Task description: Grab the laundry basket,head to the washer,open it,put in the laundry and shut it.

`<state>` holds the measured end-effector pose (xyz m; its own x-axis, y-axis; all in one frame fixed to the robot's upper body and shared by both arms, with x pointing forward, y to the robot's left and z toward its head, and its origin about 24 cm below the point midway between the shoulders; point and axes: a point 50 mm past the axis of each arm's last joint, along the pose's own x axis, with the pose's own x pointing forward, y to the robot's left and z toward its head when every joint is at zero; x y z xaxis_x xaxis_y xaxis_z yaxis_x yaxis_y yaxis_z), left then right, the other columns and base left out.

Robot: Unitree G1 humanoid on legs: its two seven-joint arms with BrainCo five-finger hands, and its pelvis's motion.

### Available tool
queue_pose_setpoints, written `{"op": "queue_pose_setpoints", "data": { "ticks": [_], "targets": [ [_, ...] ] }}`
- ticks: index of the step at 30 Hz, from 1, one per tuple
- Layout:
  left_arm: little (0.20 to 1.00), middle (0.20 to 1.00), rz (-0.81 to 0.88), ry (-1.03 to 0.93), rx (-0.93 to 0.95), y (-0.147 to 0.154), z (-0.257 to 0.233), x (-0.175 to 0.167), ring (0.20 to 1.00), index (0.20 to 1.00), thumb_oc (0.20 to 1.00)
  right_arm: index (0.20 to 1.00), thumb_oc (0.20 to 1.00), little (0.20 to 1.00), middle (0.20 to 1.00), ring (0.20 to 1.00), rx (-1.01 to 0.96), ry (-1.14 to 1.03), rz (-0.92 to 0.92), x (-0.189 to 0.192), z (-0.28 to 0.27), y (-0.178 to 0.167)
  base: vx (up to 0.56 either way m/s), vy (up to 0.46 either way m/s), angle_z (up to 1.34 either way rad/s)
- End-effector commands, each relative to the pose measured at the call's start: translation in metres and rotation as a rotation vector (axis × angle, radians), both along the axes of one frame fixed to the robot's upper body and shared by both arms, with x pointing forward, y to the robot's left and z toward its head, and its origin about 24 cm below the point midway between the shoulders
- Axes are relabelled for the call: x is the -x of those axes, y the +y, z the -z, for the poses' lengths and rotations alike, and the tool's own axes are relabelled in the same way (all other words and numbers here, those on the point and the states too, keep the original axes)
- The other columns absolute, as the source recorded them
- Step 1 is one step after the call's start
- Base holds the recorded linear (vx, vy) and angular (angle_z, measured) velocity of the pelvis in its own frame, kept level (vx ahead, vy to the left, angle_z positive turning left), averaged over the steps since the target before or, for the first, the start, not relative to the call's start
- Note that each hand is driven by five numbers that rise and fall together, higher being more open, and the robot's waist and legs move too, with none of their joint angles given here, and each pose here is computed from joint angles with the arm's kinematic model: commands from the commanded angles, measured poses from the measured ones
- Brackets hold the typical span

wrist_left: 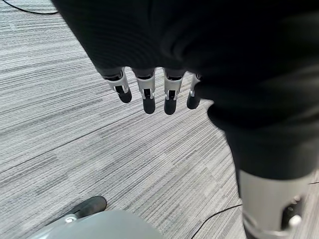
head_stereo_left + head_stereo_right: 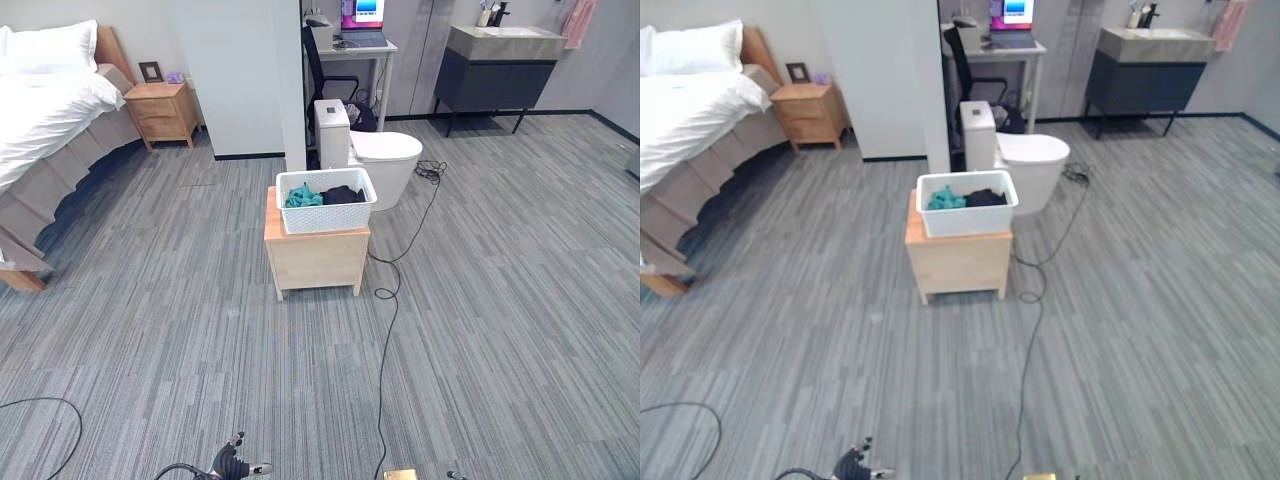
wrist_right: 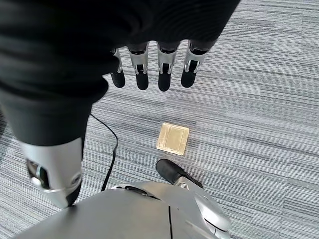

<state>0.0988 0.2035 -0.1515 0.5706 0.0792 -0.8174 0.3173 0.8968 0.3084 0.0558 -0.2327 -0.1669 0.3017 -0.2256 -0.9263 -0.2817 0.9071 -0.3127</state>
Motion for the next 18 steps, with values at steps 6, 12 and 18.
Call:
{"op": "queue_pose_setpoints", "data": {
  "ticks": [6,12,18],
  "targets": [
    [1.0,1.0,0.067,-0.062,0.005,-0.009,-0.005,-0.022,1.0,1.0,1.0,1.0,1.0,1.0,1.0,1.0,0.019,0.07,-0.049,0.011,0.002,-0.002,0.0,-0.006,0.0],
    [1.0,1.0,0.067,-0.071,-0.003,-0.009,-0.006,-0.023,1.0,1.0,1.0,1.0,1.0,1.0,1.0,1.0,0.025,0.067,-0.039,0.01,0.002,-0.003,0.0,-0.043,0.01],
    [1.0,1.0,0.067,-0.098,0.002,-0.01,-0.009,-0.032,1.0,1.0,1.0,1.0,1.0,1.0,1.0,1.0,0.049,0.028,-0.015,0.002,-0.001,-0.01,-0.02,-0.131,0.02]
  ]
}}
